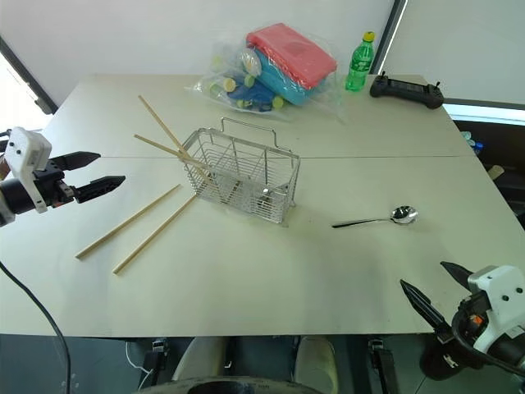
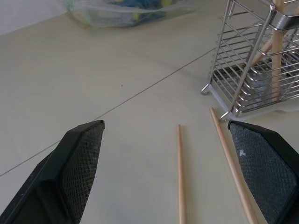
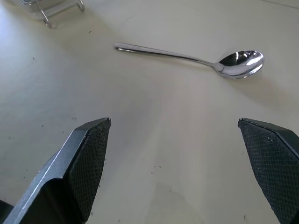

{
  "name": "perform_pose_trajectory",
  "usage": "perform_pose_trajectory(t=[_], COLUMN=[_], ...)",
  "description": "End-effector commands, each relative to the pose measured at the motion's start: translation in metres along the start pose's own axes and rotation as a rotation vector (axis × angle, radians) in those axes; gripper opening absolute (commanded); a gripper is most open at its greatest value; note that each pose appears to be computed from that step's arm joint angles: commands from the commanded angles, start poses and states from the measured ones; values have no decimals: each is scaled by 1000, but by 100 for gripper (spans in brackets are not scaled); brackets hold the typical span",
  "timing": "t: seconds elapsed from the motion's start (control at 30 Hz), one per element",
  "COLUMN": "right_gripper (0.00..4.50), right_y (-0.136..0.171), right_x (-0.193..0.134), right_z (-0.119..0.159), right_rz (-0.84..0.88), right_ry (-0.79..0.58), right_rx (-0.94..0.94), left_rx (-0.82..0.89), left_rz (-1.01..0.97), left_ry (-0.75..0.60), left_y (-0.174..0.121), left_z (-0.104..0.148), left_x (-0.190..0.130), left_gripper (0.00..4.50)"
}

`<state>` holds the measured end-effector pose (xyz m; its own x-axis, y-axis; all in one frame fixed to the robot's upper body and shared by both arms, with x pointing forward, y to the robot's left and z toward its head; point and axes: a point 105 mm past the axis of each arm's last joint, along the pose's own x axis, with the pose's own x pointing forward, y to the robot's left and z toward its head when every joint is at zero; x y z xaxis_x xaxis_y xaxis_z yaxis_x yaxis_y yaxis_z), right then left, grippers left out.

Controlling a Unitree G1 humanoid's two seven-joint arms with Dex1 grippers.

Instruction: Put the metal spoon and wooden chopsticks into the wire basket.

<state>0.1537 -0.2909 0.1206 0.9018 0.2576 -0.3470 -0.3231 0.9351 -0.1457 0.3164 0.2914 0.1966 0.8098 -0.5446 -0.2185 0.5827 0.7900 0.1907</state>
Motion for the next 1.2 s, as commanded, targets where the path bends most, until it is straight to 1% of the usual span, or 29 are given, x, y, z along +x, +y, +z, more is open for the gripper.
perform_pose_trajectory(t=[0.03, 0.67, 0.83, 0.9, 0.97, 1.03, 1.2], right_gripper=[450, 450, 450, 450, 450, 450, 450], right_y=[-6, -8, -11, -12, -18, -26, -35], right_x=[-3, 4, 6, 9, 11, 14, 30], right_z=[8, 16, 18, 21, 28, 38, 64], right_rz=[-14, 8, 11, 24, 35, 47, 192], right_ry=[-26, -46, -49, -47, -48, -54, -28], right_rx=[-36, -68, -77, -95, -126, -160, -322], left_rx=[46, 37, 42, 42, 32, 37, 17], left_rz=[2, 9, 12, 7, -29, -119, -491], left_ry=[-24, -26, -31, -46, -77, -89, -129], left_y=[0, 1, 1, -1, -8, -25, -96], left_z=[10, 10, 12, 17, 28, 39, 75], left_x=[-3, -4, -4, -3, -1, 1, 1], left_gripper=[447, 447, 447, 447, 447, 447, 447])
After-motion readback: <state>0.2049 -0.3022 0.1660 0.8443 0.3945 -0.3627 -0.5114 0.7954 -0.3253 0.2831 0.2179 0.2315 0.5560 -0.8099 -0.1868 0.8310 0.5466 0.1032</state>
